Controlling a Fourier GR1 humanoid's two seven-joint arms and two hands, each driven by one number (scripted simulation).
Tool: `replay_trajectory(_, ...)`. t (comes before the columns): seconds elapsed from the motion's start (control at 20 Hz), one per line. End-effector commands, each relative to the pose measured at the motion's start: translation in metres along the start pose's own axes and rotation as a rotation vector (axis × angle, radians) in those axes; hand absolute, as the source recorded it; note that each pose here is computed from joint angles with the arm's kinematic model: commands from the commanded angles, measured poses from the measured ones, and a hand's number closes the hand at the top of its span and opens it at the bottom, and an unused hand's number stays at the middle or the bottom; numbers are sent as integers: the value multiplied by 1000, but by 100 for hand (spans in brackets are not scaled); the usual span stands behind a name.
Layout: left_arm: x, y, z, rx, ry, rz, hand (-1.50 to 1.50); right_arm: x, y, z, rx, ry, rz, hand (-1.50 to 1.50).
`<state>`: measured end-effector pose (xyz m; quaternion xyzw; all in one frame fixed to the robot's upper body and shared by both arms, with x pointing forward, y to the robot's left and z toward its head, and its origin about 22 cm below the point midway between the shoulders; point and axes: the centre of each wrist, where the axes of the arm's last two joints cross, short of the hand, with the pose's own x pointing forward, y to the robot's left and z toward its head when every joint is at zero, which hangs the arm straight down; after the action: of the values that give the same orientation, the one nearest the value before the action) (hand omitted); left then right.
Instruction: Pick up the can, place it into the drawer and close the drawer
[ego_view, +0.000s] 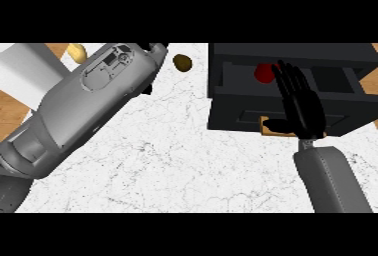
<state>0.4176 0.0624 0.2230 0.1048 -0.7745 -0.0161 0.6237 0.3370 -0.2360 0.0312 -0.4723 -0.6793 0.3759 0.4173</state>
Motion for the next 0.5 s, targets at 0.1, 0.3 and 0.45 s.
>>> replay_trajectory(0.1,-13,30,3,1,30,-11,-150,-12,40,6,53,57,47,-150)
replay_trajectory(0.3,-3,44,2,-4,31,-26,-150,-4,46,-19,-28,65,55,-150)
replay_trajectory(0.45,-10,60,8,-8,48,-11,-150,4,46,-43,-55,67,48,-150)
